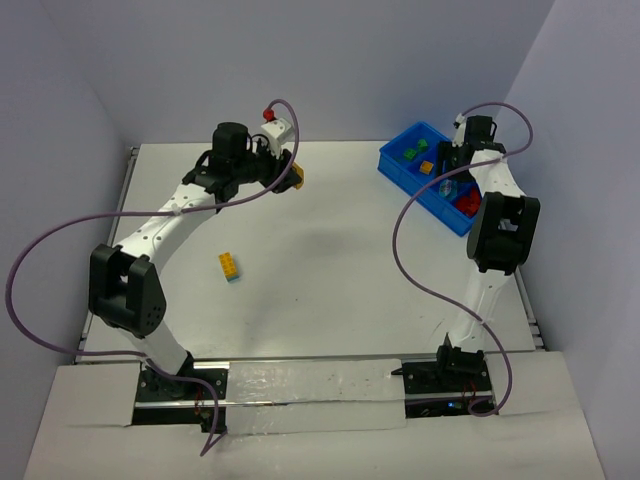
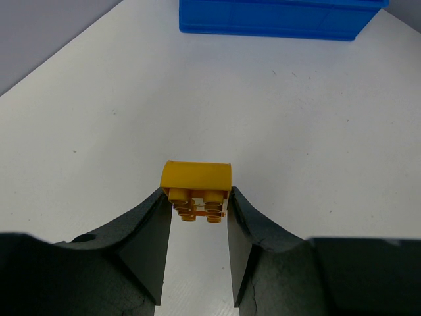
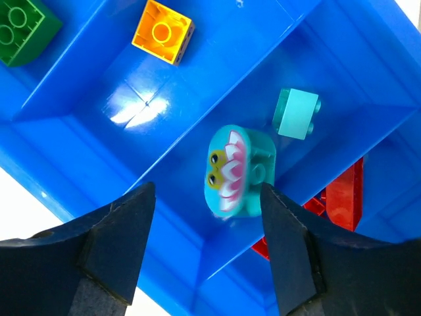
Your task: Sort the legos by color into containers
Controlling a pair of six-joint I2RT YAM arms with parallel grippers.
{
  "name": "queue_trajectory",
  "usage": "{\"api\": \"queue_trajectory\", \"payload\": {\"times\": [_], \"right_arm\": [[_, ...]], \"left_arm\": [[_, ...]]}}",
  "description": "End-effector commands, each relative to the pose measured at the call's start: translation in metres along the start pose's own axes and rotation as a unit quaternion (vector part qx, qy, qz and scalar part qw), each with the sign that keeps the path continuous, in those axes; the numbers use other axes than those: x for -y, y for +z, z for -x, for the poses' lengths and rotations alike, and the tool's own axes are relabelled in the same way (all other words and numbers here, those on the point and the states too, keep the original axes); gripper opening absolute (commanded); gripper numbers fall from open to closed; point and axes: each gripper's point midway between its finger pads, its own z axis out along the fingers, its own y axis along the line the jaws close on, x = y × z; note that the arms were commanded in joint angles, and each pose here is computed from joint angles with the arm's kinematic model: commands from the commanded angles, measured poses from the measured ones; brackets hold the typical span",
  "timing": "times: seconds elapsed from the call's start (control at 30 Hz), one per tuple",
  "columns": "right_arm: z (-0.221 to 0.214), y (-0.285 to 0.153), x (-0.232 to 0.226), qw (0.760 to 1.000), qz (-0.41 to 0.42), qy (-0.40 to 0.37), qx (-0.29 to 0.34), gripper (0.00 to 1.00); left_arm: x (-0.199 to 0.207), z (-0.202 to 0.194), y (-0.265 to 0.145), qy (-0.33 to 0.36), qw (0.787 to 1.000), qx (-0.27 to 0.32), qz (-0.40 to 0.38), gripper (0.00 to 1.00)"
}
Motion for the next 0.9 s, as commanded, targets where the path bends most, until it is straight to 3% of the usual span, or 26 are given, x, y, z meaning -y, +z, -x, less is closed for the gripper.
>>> {"api": "queue_trajectory", "payload": {"times": [0.0,0.13,0.27,0.37,0.47,0.57,0.67,0.73,0.87], "right_arm": [[0.042,-0.037,-0.013,0.998,0.025,-0.001,0.063,0.76],[0.070,-0.088,-0.053,0.985,0.128,-0.001,0.112,0.79],[0.091,-0.150,-0.118,0.950,0.278,0.006,0.145,0.83],[0.090,-0.192,-0.176,0.911,0.390,0.003,0.134,0.97],[0.079,-0.216,-0.218,0.885,0.449,0.001,0.118,0.99],[0.059,-0.240,-0.265,0.856,0.507,-0.035,0.099,0.99],[0.036,-0.265,-0.301,0.815,0.567,-0.089,0.084,0.99],[0.027,-0.275,-0.311,0.793,0.591,-0.119,0.086,0.99],[0.021,-0.288,-0.316,0.772,0.613,-0.137,0.096,0.98]], "left_arm": [[0.006,0.030,-0.005,0.019,0.999,0.035,-0.013,0.00],[0.029,0.041,-0.015,0.026,0.995,0.064,-0.067,0.00],[0.048,0.041,-0.027,0.050,0.988,0.109,-0.102,0.00],[0.053,0.049,-0.034,0.101,0.979,0.145,-0.099,0.00],[0.051,0.049,-0.030,0.147,0.974,0.144,-0.097,0.00],[0.052,0.055,-0.028,0.144,0.972,0.149,-0.110,0.00],[0.062,0.063,-0.029,0.089,0.970,0.154,-0.163,0.00],[0.067,0.069,-0.035,0.014,0.967,0.156,-0.200,0.00],[0.066,0.084,-0.048,-0.058,0.949,0.190,-0.244,0.00]]}}
